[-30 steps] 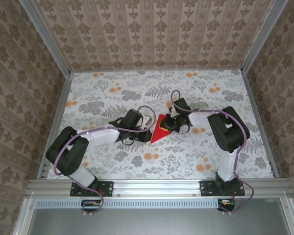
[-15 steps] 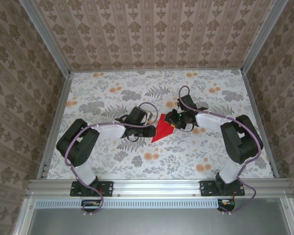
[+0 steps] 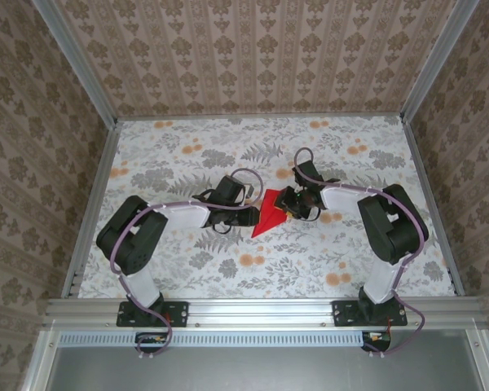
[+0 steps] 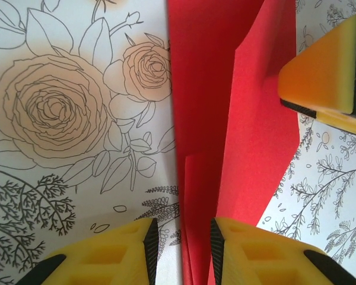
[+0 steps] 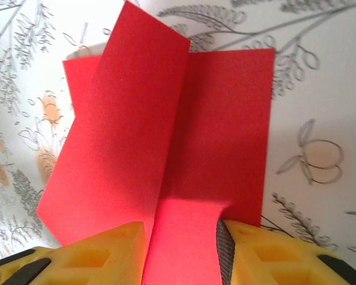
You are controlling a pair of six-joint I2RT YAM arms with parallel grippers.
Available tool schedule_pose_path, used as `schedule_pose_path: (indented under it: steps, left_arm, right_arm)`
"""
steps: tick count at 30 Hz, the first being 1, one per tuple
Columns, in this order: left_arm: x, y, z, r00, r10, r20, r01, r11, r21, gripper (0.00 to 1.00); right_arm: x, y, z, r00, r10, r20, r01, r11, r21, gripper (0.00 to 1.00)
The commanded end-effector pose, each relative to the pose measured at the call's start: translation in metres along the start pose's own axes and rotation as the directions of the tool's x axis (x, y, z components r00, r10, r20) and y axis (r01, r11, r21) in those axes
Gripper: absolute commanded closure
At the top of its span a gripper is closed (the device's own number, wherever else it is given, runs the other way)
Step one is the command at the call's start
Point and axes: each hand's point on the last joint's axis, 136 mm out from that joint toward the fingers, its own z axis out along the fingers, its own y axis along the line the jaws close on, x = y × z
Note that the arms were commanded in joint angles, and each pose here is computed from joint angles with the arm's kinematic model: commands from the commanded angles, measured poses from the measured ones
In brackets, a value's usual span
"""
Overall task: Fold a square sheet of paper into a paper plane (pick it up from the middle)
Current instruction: Turn over the paper at the center of the table.
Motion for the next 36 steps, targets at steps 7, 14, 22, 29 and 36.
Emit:
schedule_pose_path:
  steps: [7,14,22,29,36]
  left_arm:
    - [-0.010,0.002,0.001,1.000,-0.019,0.018,0.019,1.000,-0.005,0.68]
    - [-0.009,0.004,0.002,1.000,-0.023,0.014,0.023,1.000,-0.008,0.68]
    - [-0.010,0.011,-0.001,0.999,-0.047,0.026,0.048,0.999,-0.023,0.69]
    - [-0.017,0.031,-0.019,0.988,-0.121,0.099,0.127,0.990,-0.060,0.68]
    - [-0.030,0.027,-0.058,0.967,-0.186,0.172,0.178,0.982,0.064,0.39]
  right_arm:
    - [0.005,0.017,0.011,0.999,-0.003,-0.045,0.000,0.997,-0.072,0.65]
    - [0.007,0.024,0.015,0.998,-0.013,-0.062,0.006,0.994,-0.109,0.65]
    - [0.015,0.044,0.020,0.994,-0.046,-0.099,0.020,0.969,-0.247,0.70]
    - [0.015,0.049,0.018,0.995,-0.071,-0.067,0.048,0.951,-0.305,0.88]
    - [0.017,0.100,-0.026,0.976,-0.218,0.016,0.192,0.818,-0.542,0.90]
